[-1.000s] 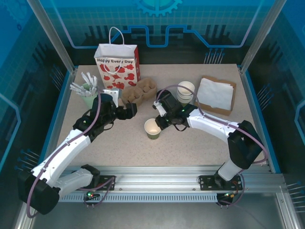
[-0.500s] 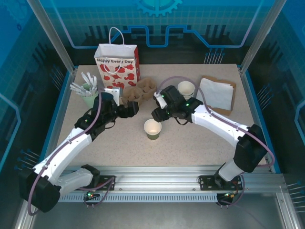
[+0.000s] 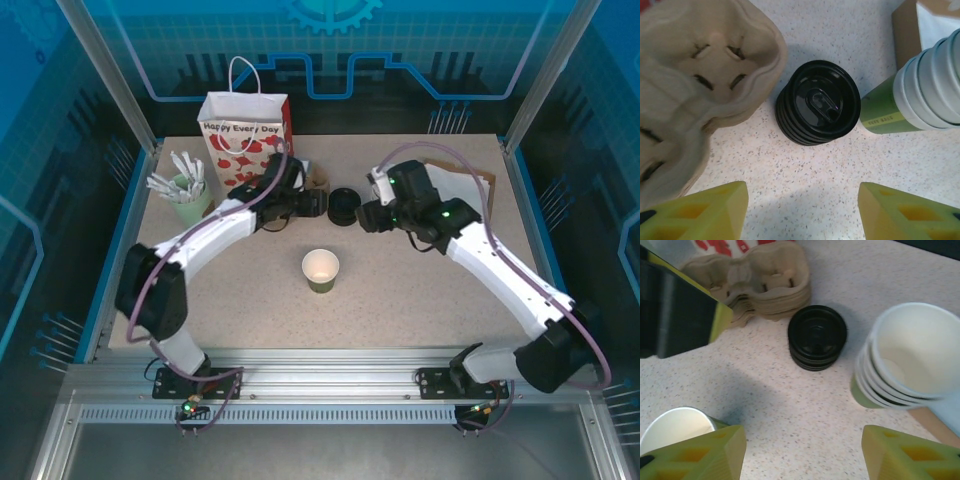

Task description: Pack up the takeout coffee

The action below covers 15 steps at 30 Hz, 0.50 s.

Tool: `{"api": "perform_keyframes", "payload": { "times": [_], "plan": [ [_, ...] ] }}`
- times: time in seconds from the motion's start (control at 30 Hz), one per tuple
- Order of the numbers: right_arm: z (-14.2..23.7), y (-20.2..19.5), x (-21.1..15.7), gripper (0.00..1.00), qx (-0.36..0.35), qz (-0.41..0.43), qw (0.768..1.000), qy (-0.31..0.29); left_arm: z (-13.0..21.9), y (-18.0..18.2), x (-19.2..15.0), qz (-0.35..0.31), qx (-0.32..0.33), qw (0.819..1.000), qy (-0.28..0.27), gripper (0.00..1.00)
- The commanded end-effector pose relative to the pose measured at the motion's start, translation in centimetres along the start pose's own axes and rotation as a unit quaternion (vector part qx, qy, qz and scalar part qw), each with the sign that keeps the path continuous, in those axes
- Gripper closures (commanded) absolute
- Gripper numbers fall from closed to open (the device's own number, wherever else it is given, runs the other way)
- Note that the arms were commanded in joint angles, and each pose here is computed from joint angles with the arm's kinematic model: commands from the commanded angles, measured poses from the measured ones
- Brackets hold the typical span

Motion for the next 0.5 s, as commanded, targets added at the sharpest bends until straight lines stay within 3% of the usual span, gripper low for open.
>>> {"api": "perform_keyframes", "payload": {
  "times": [0.0,0.47],
  "plan": [
    [0.6,-1.6,-1.0,0.35,-0.011,-0.009,1.0,0.007,-2.1,-0.5,-0.3,-0.031,0.02,0.998,0.049,0.43],
    [0.8,-2.9,-2.2,0.33,0.002,-0.024,1.0,0.012,-9.1,-0.5,0.6,-0.038,0.053,0.993,0.098,0.51]
  ]
}}
Point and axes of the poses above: each hand's point on the last joint's axis, 136 mm out from that joint toward the fingers, its own z axis back along the fingers, its own y axis along the line the jaws close on, x = y × z, the point moved 4 cm from there along z, back along the fingers, and after that the axes turned 11 degrees about -z, right-handed, at the moved point
